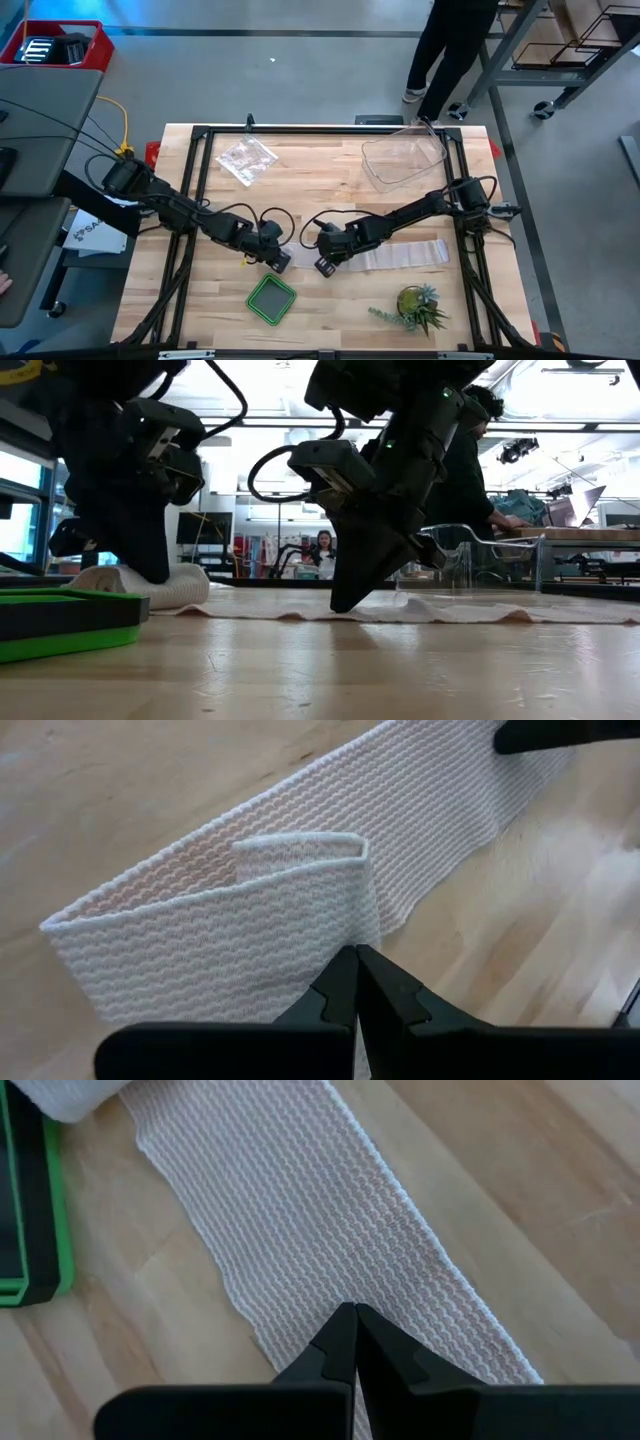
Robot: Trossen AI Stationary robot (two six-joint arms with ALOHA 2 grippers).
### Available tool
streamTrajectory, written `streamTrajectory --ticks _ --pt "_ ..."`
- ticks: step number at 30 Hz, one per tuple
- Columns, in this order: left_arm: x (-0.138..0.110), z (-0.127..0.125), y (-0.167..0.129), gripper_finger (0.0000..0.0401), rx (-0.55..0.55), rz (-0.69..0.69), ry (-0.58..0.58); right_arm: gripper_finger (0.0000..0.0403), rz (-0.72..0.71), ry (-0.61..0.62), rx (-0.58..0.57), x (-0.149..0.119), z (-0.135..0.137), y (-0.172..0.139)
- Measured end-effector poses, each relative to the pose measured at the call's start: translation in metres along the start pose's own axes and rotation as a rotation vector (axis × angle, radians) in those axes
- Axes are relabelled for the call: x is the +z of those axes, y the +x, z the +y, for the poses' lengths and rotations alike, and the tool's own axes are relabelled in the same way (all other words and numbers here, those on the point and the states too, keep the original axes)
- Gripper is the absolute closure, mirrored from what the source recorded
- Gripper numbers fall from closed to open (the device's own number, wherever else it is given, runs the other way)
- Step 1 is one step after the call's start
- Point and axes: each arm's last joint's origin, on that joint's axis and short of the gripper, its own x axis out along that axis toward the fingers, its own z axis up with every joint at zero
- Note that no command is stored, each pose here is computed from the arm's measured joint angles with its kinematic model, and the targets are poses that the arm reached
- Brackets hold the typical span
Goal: Roll bandage
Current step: Roll the white bandage
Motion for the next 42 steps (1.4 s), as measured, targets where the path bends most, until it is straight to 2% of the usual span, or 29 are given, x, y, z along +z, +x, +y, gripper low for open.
streamTrajectory --ticks 9,20,27,32,42 --pt "0.009 0.004 0.001 0.0401 0.024 -0.047 -0.033 0.0403 0.071 -0.024 -0.047 -0.013 0.0 -0.002" --pt "0.025 0.01 0.001 0.0401 0.06 -0.14 -0.125 0.0403 0.109 -0.039 -0.029 -0.019 0.004 -0.001" --pt "0.027 0.009 0.0 0.0401 0.05 -0.151 -0.134 0.0403 0.11 -0.042 -0.029 -0.019 0.004 -0.001" --pt "0.014 0.006 -0.001 0.0401 0.045 -0.118 -0.177 0.0403 0.104 -0.037 -0.033 -0.017 0.002 -0.001" --pt "-0.019 0.015 -0.005 0.0401 0.189 -0.115 -0.313 0.0403 0.073 -0.04 -0.015 -0.008 -0.001 0.001"
